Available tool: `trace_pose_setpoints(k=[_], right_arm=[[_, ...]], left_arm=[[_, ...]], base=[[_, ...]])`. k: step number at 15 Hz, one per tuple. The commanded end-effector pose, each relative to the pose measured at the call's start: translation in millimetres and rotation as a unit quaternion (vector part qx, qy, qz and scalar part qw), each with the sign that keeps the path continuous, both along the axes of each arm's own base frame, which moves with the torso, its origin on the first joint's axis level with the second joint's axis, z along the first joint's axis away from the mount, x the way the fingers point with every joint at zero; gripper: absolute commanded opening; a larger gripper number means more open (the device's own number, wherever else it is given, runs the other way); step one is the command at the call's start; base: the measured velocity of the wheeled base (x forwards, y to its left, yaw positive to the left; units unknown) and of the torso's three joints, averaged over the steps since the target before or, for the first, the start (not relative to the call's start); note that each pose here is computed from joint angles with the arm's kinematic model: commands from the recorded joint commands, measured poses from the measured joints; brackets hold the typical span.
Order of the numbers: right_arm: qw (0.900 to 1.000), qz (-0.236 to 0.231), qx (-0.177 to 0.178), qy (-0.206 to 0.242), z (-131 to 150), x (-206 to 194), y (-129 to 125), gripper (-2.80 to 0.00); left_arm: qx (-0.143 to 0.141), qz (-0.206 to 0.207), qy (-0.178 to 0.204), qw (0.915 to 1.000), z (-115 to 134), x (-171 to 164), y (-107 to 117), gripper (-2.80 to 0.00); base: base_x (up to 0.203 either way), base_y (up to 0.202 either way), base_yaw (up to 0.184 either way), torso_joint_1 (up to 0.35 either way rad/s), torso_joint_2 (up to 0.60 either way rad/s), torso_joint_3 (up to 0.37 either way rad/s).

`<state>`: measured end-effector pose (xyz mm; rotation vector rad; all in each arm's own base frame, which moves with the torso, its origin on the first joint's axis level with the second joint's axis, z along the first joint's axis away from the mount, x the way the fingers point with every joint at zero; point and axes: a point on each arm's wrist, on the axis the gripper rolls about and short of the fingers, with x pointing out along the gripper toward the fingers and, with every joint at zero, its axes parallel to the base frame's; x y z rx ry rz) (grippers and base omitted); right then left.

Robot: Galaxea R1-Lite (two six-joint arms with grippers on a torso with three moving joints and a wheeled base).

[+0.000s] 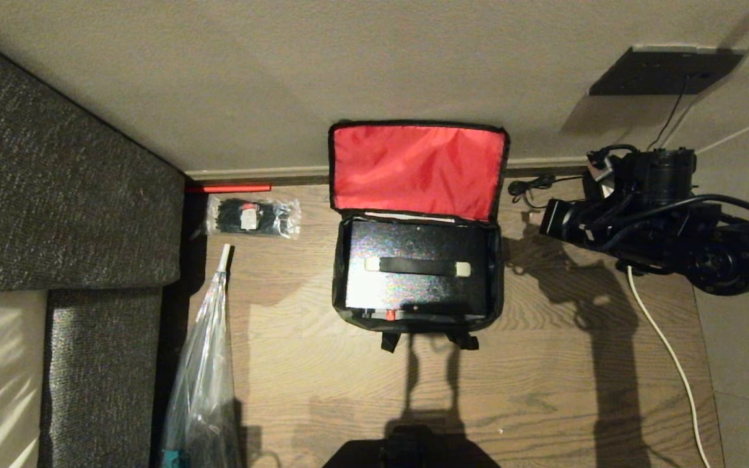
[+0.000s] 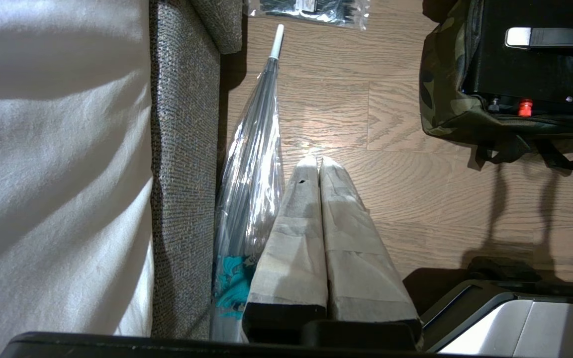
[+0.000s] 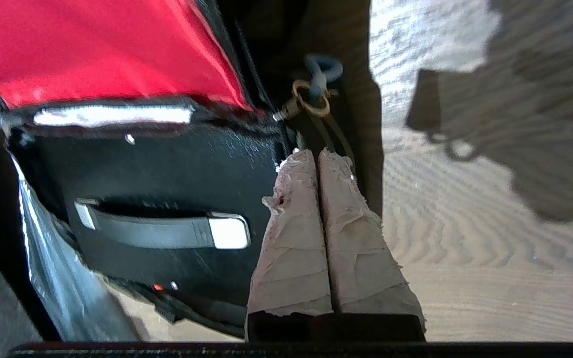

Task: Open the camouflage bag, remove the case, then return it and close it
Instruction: Close the top of the storage box

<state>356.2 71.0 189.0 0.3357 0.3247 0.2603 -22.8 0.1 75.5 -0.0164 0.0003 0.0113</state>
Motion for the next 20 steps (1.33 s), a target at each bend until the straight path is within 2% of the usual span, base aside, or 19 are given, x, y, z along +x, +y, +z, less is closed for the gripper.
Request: trace_pose_setpoints(k=[1, 6, 7, 11, 14, 18, 20], right_arm=[[1.0, 0.021, 0.004, 0.014, -11.6, 5.6, 0.9, -2.8], [1.0, 0.025, 0.005, -0.017, -29.0, 21.8, 4.0, -2.8], [0.999, 0.027, 0.006, -0.021, -30.8, 23.1, 4.4, 0.0], [0.998, 0.031, 0.017, -0.061, -23.4, 33.4, 6.5, 0.0], [0.996, 0.057, 0.034, -0.064, -20.3, 33.8, 7.3, 0.0], [0.984, 0.085, 0.118, -0.104, -8.9, 43.8, 11.4, 0.0], [0.98, 0.09, 0.13, -0.122, -10.1, 54.2, 13.4, 0.0]], left_arm=[[0.0, 0.0, 0.001, 1.0, -0.9, 0.1, 0.0, -2.8], [0.0, 0.0, 0.001, 1.0, -0.9, 0.1, 0.0, -2.8], [0.0, 0.0, 0.001, 1.0, -0.9, 0.1, 0.0, -2.8], [0.0, 0.0, 0.001, 1.0, -0.9, 0.1, 0.0, -2.8], [0.0, 0.0, 0.001, 1.0, -0.9, 0.1, 0.0, -2.8], [0.0, 0.0, 0.001, 1.0, -0.9, 0.1, 0.0, -2.8], [0.0, 0.0, 0.001, 1.0, -0.9, 0.1, 0.0, -2.8]], base=[[0.0, 0.0, 0.0, 0.0, 0.0, 0.0], [0.0, 0.0, 0.0, 0.0, 0.0, 0.0], [0.0, 0.0, 0.0, 0.0, 0.0, 0.0], [0.0, 0.0, 0.0, 0.0, 0.0, 0.0], [0.0, 0.0, 0.0, 0.0, 0.0, 0.0], [0.0, 0.0, 0.0, 0.0, 0.0, 0.0], [0.0, 0.0, 0.0, 0.0, 0.0, 0.0]])
